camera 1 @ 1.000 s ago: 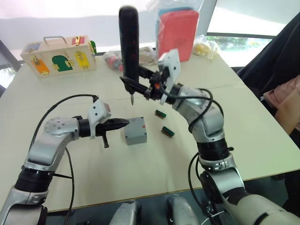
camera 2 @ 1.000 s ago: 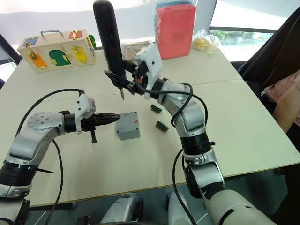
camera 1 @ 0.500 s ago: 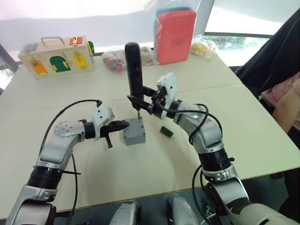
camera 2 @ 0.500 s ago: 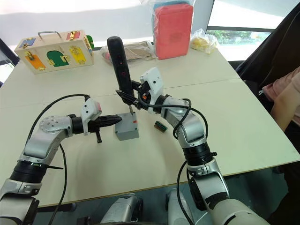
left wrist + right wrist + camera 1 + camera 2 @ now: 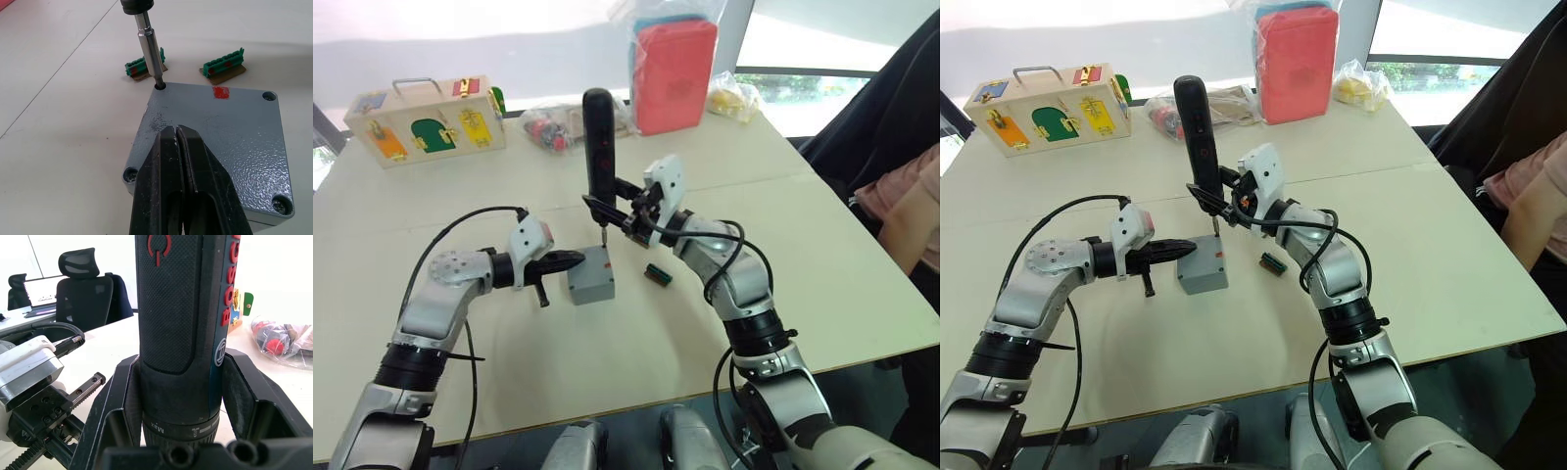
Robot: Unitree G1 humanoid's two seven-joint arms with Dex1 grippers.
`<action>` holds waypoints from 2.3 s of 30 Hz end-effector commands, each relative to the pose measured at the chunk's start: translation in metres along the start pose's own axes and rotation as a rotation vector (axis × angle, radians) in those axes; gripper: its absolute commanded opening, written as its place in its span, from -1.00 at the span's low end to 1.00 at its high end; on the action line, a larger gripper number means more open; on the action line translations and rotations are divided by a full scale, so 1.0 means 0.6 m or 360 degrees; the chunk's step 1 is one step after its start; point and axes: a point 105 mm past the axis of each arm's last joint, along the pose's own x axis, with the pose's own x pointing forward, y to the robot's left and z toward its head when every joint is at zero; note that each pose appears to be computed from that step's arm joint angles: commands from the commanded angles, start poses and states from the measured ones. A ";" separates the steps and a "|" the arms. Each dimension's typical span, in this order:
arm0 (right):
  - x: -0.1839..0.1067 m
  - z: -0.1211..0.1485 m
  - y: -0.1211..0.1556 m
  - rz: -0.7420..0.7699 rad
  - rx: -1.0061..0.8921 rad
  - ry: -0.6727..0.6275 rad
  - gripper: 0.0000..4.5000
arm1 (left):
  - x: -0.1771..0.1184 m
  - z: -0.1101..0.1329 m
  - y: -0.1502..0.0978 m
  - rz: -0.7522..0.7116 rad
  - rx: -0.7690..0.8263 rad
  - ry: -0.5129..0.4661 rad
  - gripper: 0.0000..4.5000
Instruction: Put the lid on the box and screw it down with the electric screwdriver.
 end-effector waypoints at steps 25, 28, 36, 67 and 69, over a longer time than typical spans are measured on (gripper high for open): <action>-0.004 -0.139 0.044 0.0018 0.0138 0.0382 -0.20 | 0.009 -0.037 -0.026 -0.0072 -0.0047 0.0135 -1.00; -0.008 -0.148 0.045 0.0004 0.0155 0.0390 -0.20 | 0.008 -0.045 -0.028 -0.0074 -0.0058 0.0156 -1.00; -0.021 -0.185 0.039 -0.0071 0.0192 0.0491 -0.20 | 0.011 -0.060 -0.033 -0.0091 -0.0073 0.0192 -1.00; -0.048 -0.226 0.030 -0.0159 0.0232 0.0617 -0.20 | 0.014 -0.086 -0.040 -0.0112 -0.0098 0.0238 -1.00; -0.046 -0.219 0.027 -0.0160 0.0217 0.0600 -0.20 | 0.015 -0.083 -0.040 -0.0111 -0.0102 0.0228 -1.00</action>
